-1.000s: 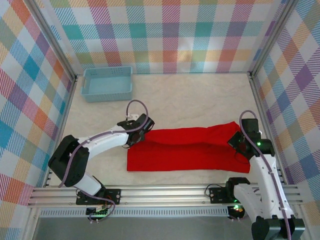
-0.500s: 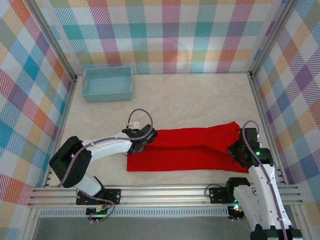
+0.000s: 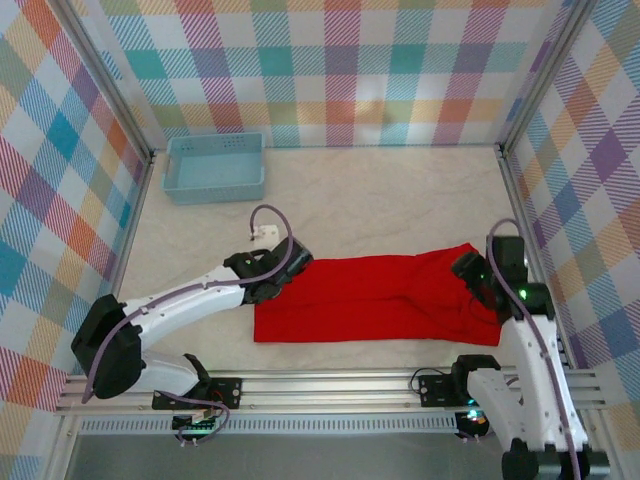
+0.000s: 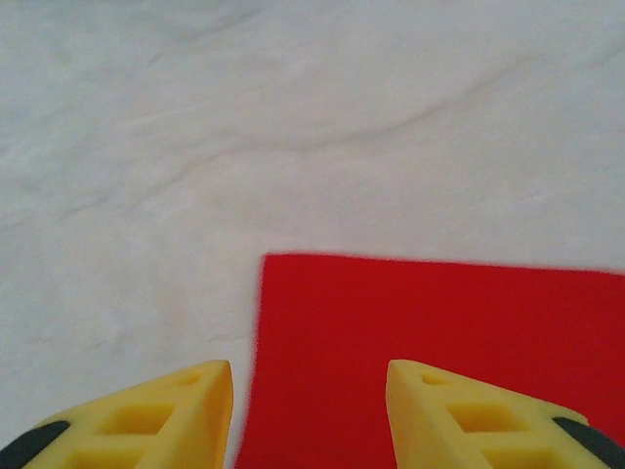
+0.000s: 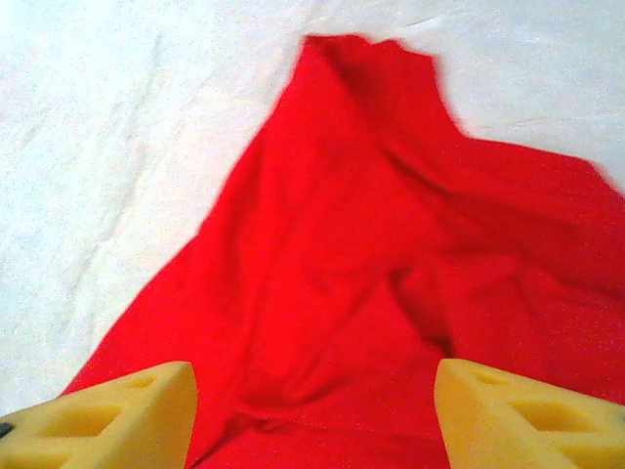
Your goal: Fold the inside-out t-shirt
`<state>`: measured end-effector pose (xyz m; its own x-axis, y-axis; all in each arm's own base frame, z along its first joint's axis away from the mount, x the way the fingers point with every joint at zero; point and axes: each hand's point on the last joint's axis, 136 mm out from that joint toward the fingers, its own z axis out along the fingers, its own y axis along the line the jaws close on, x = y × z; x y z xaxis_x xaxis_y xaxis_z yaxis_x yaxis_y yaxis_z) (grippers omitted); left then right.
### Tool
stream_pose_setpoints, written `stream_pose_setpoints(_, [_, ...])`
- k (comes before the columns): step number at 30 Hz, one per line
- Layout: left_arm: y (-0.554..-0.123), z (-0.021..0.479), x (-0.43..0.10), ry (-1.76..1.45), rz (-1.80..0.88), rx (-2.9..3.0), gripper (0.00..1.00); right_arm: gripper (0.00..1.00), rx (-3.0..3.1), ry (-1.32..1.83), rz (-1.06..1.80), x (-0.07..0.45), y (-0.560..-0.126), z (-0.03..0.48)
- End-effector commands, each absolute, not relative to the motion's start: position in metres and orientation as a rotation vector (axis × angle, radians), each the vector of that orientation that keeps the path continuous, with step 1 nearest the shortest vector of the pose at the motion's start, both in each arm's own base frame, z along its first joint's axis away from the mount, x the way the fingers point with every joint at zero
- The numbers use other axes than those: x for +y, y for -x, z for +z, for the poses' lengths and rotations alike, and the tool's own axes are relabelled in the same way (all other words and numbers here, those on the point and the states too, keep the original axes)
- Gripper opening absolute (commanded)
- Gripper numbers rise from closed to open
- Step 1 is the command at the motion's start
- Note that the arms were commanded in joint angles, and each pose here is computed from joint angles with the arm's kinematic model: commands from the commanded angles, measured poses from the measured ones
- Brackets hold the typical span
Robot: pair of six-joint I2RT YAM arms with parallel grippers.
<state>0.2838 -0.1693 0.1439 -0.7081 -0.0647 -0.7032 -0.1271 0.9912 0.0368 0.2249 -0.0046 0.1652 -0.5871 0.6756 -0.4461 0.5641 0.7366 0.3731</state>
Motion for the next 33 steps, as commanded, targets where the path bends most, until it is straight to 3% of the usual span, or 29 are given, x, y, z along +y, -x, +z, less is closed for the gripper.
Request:
stream_pose_setpoints(1, [-0.3, 0.138, -0.22, 0.009, -0.057, 2.409, 0.47, 0.67, 2.443, -0.72, 0.503, 0.036, -0.273, 0.157])
stream_pose_setpoints(5, [-0.311, 0.093, -0.234, 0.026, -0.111, 2.538, 0.47, 0.67, 2.554, -0.785, 0.545, 0.046, -0.298, 0.115])
stream_pose_setpoints(14, [-0.296, 0.004, -0.202, 0.173, -0.083, 2.73, 0.48, 0.72, 2.594, -1.308, 0.447, 0.0, -0.271, 0.012])
stream_pose_setpoints(18, [-0.282, -0.014, -0.183, 0.242, -0.05, 2.764, 0.51, 0.72, 2.591, -1.371, 0.406, -0.014, -0.275, -0.002])
stream_pose_setpoints(26, [-0.296, -0.009, -0.16, 0.324, -0.036, 2.715, 0.55, 0.73, 2.616, -1.357, 0.413, -0.019, -0.307, -0.011])
stream_pose_setpoints(33, [-0.32, 0.007, -0.137, 0.348, 0.003, 2.69, 0.58, 0.76, 2.681, -1.112, 0.434, 0.012, -0.344, 0.01])
